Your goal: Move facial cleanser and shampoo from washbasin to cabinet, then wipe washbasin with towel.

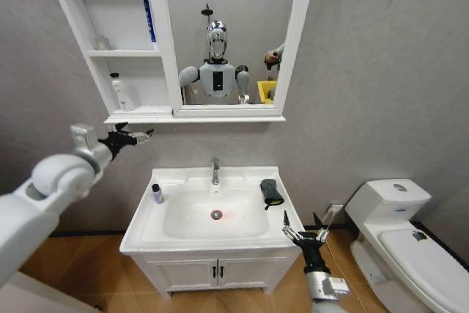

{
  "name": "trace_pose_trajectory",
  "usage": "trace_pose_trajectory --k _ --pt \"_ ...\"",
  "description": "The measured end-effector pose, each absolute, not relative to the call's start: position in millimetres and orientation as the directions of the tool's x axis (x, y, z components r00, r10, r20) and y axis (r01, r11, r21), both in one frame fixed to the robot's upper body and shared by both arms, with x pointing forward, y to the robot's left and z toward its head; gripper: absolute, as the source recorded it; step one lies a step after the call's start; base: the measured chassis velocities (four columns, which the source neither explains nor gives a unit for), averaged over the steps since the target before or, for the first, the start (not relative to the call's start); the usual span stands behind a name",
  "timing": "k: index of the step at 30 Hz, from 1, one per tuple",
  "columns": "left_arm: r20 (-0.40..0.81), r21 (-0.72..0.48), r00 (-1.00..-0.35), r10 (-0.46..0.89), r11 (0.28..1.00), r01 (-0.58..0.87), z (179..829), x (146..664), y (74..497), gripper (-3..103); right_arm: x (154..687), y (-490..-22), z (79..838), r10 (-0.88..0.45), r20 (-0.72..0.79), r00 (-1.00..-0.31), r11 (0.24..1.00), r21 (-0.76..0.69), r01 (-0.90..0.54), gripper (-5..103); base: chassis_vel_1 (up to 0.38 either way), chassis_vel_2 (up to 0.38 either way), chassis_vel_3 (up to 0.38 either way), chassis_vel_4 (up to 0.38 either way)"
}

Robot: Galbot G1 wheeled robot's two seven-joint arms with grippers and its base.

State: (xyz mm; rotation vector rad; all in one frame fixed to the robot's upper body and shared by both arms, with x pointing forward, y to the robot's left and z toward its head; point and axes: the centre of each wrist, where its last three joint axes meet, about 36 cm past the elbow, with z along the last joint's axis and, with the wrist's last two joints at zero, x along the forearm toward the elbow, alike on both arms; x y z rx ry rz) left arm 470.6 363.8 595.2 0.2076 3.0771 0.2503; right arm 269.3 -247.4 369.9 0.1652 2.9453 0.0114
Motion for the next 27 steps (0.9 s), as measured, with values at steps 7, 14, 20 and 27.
trace_pose_trajectory --k 7,14,20,27 --pt "0.06 0.138 -0.996 0.067 0.988 0.074 472 457 358 100 270 -253 363 0.121 -0.176 -0.977 0.993 0.021 0.119 100 0.0 0.0 0.0 0.0" --pt "0.107 0.116 -0.993 0.052 0.991 0.064 391 457 352 100 270 -257 358 0.124 -0.164 -0.979 0.992 0.016 0.123 100 0.0 0.0 0.0 0.0" --pt "0.088 0.101 -0.995 0.037 0.994 0.046 360 479 347 100 266 -257 351 0.127 -0.151 -0.98 0.992 0.012 0.127 100 0.0 0.0 0.0 0.0" --pt "0.135 0.078 -0.991 0.008 0.997 0.019 343 514 363 102 264 -260 349 0.142 -0.148 -0.979 0.99 0.008 0.143 100 0.0 0.0 0.0 0.0"
